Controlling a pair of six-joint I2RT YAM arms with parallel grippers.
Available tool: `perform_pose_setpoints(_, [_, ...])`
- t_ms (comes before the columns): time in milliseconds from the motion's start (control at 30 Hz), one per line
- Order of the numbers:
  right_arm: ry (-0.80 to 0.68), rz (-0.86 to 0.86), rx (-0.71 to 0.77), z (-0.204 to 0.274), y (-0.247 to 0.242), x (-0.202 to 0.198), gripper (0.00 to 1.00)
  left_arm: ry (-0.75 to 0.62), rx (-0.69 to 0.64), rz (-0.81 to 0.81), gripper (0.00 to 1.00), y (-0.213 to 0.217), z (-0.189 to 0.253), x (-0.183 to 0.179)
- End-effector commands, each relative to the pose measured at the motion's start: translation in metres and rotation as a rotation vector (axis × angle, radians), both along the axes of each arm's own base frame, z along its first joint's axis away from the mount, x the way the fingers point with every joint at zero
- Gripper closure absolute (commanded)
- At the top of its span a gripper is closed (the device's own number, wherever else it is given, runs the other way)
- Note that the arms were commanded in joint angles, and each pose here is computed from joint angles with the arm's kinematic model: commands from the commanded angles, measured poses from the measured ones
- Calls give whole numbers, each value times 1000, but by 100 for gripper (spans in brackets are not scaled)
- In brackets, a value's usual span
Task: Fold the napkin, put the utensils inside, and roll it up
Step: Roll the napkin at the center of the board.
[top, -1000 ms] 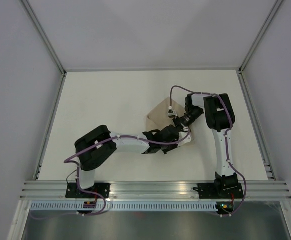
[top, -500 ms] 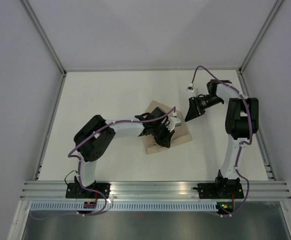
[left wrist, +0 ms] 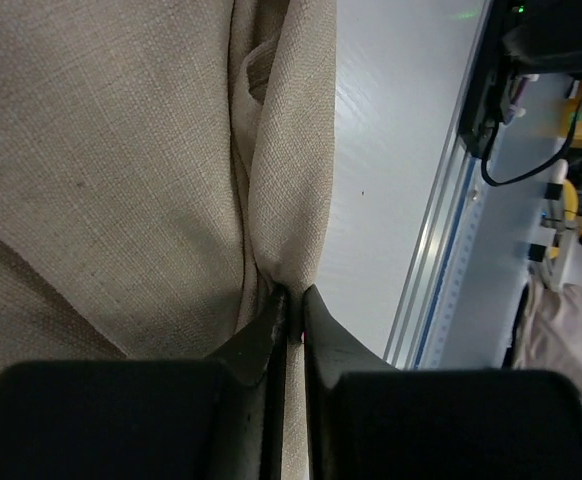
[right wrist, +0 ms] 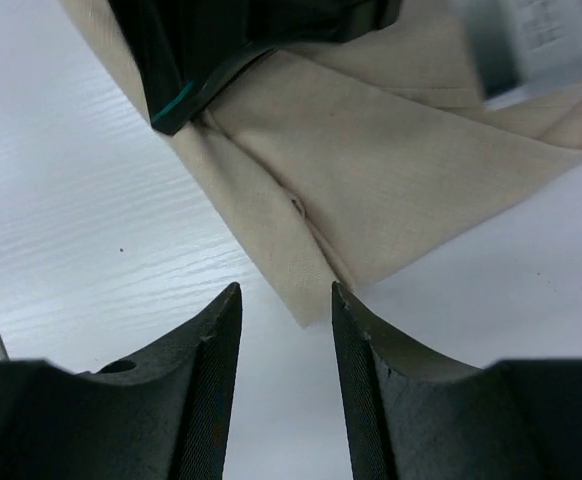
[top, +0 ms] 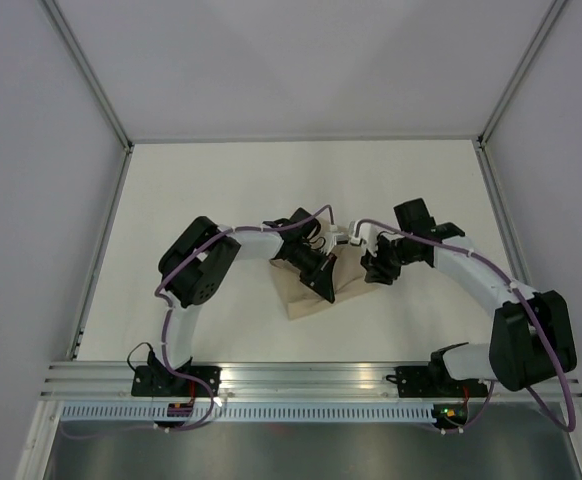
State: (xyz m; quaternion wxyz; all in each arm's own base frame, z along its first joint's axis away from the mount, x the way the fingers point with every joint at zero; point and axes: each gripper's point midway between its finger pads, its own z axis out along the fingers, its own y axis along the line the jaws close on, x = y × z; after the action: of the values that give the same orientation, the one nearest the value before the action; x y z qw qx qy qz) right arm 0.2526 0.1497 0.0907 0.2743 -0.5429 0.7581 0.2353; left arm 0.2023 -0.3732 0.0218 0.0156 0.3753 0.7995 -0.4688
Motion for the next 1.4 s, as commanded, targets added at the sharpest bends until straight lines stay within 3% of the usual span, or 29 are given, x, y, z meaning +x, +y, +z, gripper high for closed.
perform_pose_setpoints(0, [-242,94,-67,-3,3,20,52,200,-10,8,98,13,0,-17])
perform_pose_setpoints(433, [-365,377,-123,-48,75,-36,50,300,16,33,98,30,-26,-21])
perform_pose_setpoints(700, [-402,396,-135,-61,88,-38,54,303,13,39,98,32,-29,-18])
perform_pose_setpoints(933, [-375,428,-198,-81,80,-43,67,302,6,43,98,37,-28,-16])
perform_pose_setpoints(1033, [-314,437,-241,-92,74,-48,83,285,3,45,98,38,-27,-14])
perform_pose_setpoints(1200, [-181,446,-301,-101,63,-60,98,226,-8,63,98,36,-18,0])
perform_pose_setpoints(1300, [-79,447,-299,-101,58,-69,100,159,28,120,92,36,-18,15])
perform_pose_setpoints(1367, [-35,445,-277,-98,60,-68,99,99,29,159,81,37,-9,26])
